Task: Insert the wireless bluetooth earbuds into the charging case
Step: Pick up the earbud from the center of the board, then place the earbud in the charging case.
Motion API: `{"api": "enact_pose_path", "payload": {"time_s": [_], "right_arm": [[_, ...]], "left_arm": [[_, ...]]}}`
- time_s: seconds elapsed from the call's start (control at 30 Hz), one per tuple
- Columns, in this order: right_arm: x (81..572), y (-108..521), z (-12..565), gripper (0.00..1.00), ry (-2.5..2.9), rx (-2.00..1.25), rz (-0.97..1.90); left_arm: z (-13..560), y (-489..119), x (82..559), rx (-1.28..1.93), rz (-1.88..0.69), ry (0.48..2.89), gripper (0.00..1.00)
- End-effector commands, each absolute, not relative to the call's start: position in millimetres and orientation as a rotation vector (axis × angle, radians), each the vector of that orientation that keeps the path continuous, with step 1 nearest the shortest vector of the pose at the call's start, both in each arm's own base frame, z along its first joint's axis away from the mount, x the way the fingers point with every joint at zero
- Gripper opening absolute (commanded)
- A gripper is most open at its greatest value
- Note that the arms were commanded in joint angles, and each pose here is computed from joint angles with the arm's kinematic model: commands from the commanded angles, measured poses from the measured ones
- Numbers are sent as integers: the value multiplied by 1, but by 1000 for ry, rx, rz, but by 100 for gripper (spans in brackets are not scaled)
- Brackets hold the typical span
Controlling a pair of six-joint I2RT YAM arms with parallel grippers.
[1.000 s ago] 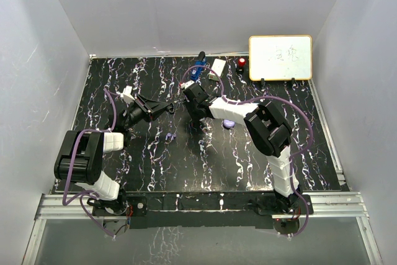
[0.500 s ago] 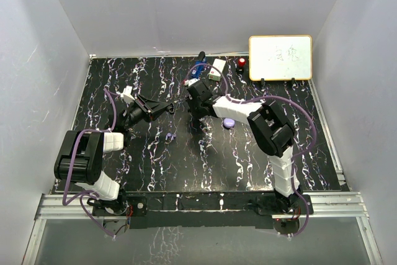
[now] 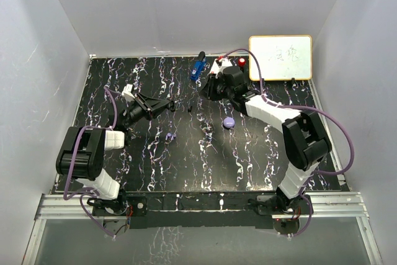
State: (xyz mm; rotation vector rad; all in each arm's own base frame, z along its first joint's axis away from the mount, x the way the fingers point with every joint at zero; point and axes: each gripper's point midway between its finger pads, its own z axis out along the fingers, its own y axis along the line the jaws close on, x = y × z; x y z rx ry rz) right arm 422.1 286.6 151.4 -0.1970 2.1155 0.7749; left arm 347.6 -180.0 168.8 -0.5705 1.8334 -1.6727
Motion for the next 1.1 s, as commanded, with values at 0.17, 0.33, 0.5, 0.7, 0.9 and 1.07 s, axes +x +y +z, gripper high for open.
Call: {"api": "enact_pose_path", "payload": {"time_s": [0.17,0.33,0.5,0.7,0.9,1.07], "right_arm": [[401,311,217,0,1861,-157,1143],[393,308,239,0,1770,-95,1246],[389,309,245,0,1730,-58,1314],[384,311,254,0,1663,-6,1418],[382,311,261,0,1615,-2,1453],[378,314,262,0,1596,-22,1476]], "left_arm": [[208,-193,357,-446,-1800,1696,0],[211,-197,360,-441,-1818,1671,0],[212,-205,361,-442,-1837,1650,0],[210,-212,361,-456,-1860,1627,0],[214,-217,361,-465,-1857,1624,0],[216,-222,363,-459,-1848,1632,0]]}}
